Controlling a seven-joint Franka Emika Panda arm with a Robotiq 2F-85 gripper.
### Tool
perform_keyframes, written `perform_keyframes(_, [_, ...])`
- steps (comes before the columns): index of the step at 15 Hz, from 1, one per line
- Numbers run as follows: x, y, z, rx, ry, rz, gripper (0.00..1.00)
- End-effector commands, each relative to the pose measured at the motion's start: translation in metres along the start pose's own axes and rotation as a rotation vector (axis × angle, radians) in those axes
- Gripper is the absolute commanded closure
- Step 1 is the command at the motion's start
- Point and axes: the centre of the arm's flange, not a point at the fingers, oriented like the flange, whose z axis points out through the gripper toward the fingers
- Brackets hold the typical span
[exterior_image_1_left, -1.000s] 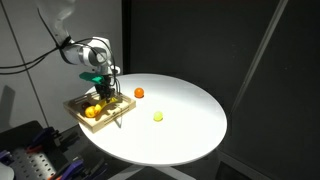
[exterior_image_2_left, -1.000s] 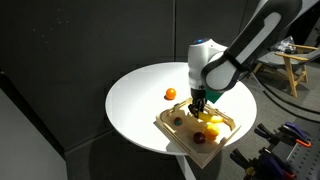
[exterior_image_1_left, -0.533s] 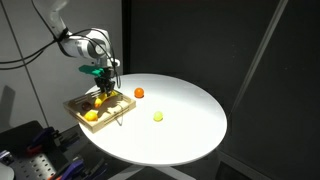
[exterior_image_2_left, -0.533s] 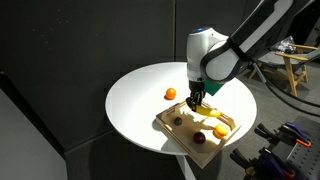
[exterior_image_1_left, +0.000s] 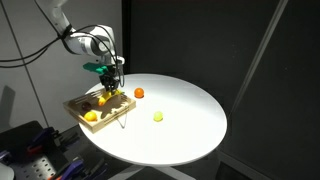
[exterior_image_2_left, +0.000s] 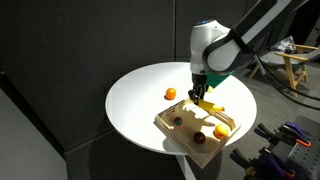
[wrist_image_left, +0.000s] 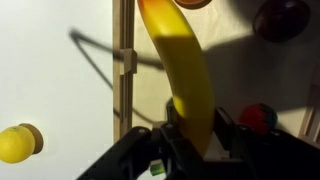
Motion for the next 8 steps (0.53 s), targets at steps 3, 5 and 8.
perform_keyframes(3, [0.006, 0.04, -0.025, 0.006, -0.011, 0.099, 0.84])
perform_keyframes(5, [0.007, 0.055, -0.031, 0.012, -0.003, 0.131, 0.84])
perform_keyframes(8, [0.006, 0.076, -0.045, 0.023, 0.0, 0.173, 0.84])
